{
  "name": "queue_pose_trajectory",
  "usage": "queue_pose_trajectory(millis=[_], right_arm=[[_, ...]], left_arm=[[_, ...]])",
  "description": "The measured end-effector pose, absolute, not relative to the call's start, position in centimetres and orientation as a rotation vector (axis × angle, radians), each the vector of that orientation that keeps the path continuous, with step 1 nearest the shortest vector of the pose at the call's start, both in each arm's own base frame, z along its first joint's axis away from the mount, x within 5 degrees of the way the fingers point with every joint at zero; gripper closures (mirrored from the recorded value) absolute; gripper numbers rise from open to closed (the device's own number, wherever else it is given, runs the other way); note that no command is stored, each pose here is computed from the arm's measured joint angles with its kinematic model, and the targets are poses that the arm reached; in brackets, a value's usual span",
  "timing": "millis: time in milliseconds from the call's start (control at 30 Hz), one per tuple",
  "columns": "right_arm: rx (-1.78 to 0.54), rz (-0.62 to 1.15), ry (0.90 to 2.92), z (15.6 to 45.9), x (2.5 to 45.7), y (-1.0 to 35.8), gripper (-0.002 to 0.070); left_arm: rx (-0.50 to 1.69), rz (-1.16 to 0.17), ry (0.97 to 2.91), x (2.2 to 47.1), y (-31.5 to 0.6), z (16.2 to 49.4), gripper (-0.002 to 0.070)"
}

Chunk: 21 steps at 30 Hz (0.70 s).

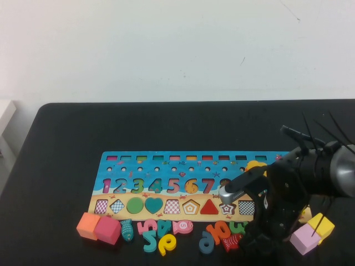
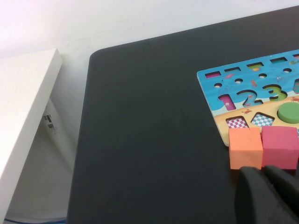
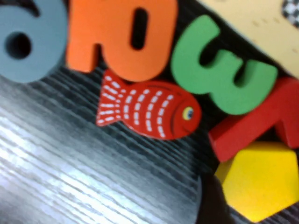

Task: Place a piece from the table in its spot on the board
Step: Pick up the "Pentagon"

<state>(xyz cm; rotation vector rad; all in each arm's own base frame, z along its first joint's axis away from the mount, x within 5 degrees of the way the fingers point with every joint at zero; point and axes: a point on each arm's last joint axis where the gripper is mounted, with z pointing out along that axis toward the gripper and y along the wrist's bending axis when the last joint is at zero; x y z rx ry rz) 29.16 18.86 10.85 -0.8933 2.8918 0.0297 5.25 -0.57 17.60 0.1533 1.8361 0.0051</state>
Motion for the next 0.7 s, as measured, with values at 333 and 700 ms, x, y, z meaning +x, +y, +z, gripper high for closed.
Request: queue_pose_trajectory(millis=[333, 700], right_arm=[[-0.929, 0.01, 2.906, 9.8, 29.1, 19.0, 0.0297], [-0.984, -0.006, 2.837, 13.6, 28.7, 18.6, 0.0297]], left_arm=[[0.157, 0.008, 1.836, 5.2, -0.6, 17.6, 0.0677], [0.157, 0.008, 1.836, 5.2, -0.6, 17.6, 0.0677]])
